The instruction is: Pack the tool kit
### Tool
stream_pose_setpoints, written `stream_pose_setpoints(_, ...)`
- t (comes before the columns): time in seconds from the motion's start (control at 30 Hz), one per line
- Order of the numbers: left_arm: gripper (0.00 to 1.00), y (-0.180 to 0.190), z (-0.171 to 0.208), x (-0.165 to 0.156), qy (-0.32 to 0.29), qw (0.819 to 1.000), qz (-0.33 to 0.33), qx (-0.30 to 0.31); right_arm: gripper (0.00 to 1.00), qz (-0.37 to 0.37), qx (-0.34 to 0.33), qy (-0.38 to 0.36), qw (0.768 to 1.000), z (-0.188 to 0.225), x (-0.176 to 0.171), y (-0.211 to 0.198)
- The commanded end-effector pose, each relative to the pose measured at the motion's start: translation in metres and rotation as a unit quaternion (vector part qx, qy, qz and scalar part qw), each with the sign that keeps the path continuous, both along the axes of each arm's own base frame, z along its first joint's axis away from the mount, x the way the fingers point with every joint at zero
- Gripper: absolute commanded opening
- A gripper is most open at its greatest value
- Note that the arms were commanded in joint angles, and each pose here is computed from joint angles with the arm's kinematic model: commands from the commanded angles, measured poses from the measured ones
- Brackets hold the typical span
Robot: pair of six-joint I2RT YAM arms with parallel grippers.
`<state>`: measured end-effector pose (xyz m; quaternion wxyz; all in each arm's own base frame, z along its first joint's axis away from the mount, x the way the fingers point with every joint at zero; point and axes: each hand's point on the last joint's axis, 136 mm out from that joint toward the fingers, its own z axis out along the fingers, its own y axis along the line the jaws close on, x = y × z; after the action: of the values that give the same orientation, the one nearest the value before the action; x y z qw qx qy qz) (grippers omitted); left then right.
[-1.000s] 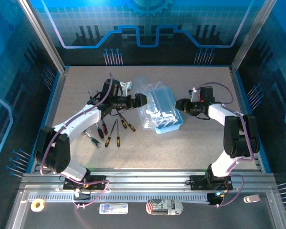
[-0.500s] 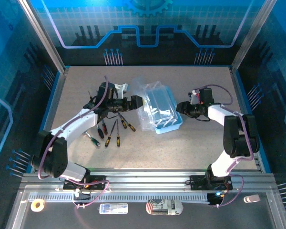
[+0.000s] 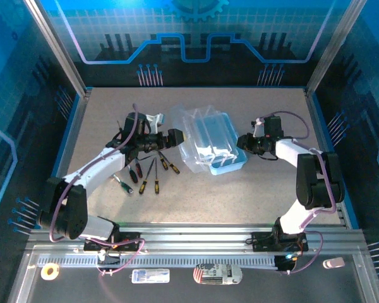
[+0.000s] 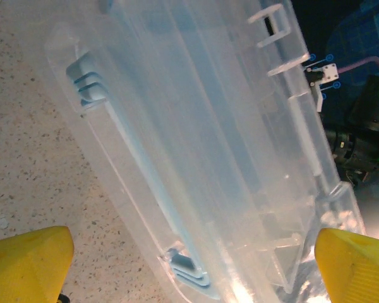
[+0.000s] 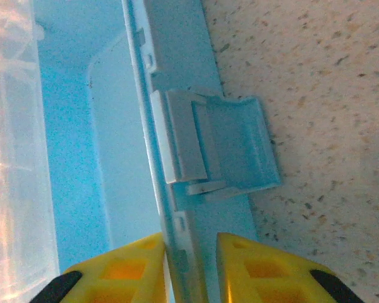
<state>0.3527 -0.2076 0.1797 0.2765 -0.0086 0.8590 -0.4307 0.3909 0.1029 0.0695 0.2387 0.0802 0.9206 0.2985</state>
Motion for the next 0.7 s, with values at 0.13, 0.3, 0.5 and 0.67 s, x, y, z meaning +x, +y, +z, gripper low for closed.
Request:
stream_pose_setpoints(0.13, 0.99, 0.002, -0.007, 0.004, 0.016, 0.999, 0.027, -0.043, 0.22, -0.04, -0.027, 0.027, 0.998, -0.019, -0.014, -0.021)
stream_pose_setpoints(0.3, 0.95, -0.007, -0.018, 0.018, 0.035, 0.997, 0.022, -0.06, 0.2, -0.052, -0.027, 0.028, 0.998, -0.022, -0.013, -0.023)
stream_pose_setpoints(0.5, 0.94, 0.003, -0.036, 0.047, 0.049, 0.997, 0.047, -0.034, 0.21, -0.083, -0.027, 0.025, 0.996, -0.024, -0.012, -0.036)
stream_pose_setpoints(0.67, 0.95, 0.008, -0.033, 0.073, 0.05, 0.997, 0.051, -0.029, 0.22, -0.084, -0.011, 0.027, 0.996, -0.025, -0.003, -0.032)
